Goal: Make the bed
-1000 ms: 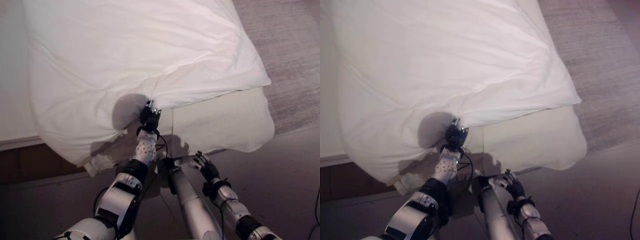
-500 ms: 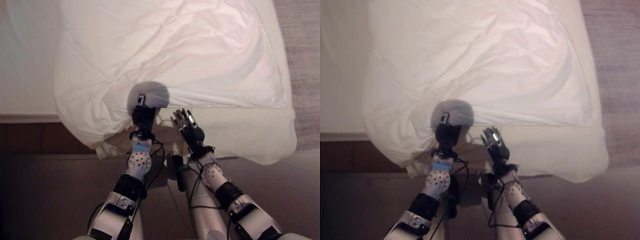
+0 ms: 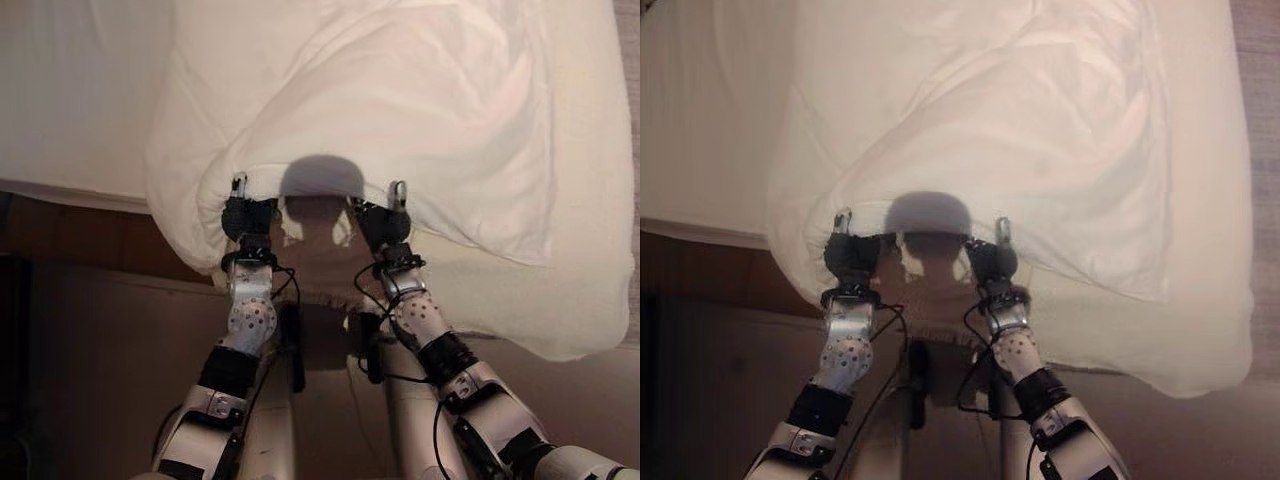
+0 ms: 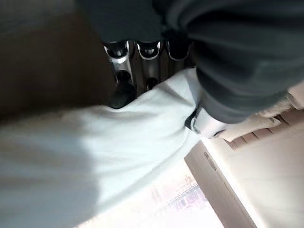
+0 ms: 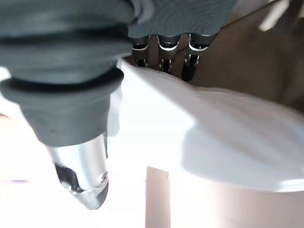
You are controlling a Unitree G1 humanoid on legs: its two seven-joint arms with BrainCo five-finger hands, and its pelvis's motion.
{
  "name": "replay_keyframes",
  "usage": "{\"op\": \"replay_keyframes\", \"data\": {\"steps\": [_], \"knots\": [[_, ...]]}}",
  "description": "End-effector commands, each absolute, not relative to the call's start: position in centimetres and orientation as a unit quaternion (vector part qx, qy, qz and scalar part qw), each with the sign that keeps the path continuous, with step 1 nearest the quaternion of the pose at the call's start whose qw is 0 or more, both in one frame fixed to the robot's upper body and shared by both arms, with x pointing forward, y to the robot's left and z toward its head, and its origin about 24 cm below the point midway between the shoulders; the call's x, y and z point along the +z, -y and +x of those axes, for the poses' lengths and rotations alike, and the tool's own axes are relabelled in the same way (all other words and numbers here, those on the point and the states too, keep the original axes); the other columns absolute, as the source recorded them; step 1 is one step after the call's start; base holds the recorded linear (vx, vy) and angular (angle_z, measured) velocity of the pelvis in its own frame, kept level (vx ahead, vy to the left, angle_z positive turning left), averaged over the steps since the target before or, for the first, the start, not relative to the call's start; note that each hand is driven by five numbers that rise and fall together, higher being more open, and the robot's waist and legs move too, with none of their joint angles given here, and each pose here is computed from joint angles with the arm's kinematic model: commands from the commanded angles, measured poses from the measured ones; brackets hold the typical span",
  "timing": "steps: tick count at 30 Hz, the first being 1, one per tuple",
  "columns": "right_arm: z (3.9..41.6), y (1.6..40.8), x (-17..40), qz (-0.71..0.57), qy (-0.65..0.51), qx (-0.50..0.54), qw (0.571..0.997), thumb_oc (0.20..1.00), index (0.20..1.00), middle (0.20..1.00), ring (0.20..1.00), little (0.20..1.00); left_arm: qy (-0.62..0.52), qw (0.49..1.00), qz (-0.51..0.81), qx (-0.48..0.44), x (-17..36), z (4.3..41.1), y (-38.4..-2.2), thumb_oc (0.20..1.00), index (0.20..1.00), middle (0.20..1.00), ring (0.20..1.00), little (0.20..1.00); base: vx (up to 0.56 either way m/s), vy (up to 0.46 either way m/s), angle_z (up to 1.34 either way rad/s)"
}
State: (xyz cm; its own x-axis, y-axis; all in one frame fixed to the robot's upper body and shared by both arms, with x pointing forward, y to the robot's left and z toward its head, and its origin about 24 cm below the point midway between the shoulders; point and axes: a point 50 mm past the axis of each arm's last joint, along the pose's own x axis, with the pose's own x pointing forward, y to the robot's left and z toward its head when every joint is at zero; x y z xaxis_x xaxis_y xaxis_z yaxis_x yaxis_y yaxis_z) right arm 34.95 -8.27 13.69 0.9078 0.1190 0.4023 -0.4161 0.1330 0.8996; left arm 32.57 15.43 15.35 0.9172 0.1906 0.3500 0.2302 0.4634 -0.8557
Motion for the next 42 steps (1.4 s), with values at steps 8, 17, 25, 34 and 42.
{"op": "replay_keyframes", "data": {"steps": [8, 17, 25, 34, 42], "knots": [[35.2, 17.5, 13.5, 0.643, 0.205, -0.007, 0.737, 1.0, 1.0, 1.0, 1.0, 1.0, 0.346, 0.794, -0.486, 0.114, 17.5, 29.6, -24.1, 0.2, 0.2, 0.2, 0.2, 0.2, 0.0, 0.0, 0.0], [35.9, 23.4, 10.5, 0.616, 0.137, -0.191, 0.751, 1.0, 1.0, 1.0, 1.0, 1.0, 0.35, 0.791, -0.484, 0.131, 17.5, 29.0, -25.4, 0.2, 0.2, 0.2, 0.2, 0.2, 0.0, -0.001, 0.0], [35.7, 25.7, 11.6, 0.614, 0.154, -0.249, 0.733, 1.0, 1.0, 1.0, 1.0, 1.0, 0.351, 0.788, -0.485, 0.145, 17.4, 28.5, -26.2, 0.2, 0.2, 0.2, 0.2, 0.2, 0.0, -0.004, -0.05], [34.5, 27.6, 12.3, 0.615, 0.199, -0.268, 0.715, 1.0, 1.0, 1.0, 1.0, 1.0, 0.35, 0.786, -0.486, 0.151, 17.3, 28.4, -26.5, 0.2, 0.2, 0.2, 0.2, 0.2, 0.0, -0.001, 0.0], [33.7, 29.3, 11.9, 0.594, 0.206, -0.285, 0.724, 1.0, 1.0, 1.0, 1.0, 1.0, 0.349, 0.786, -0.487, 0.154, 17.1, 28.5, -26.6, 0.2, 0.2, 0.2, 0.2, 0.2, 0.0, 0.0, 0.0]]}}
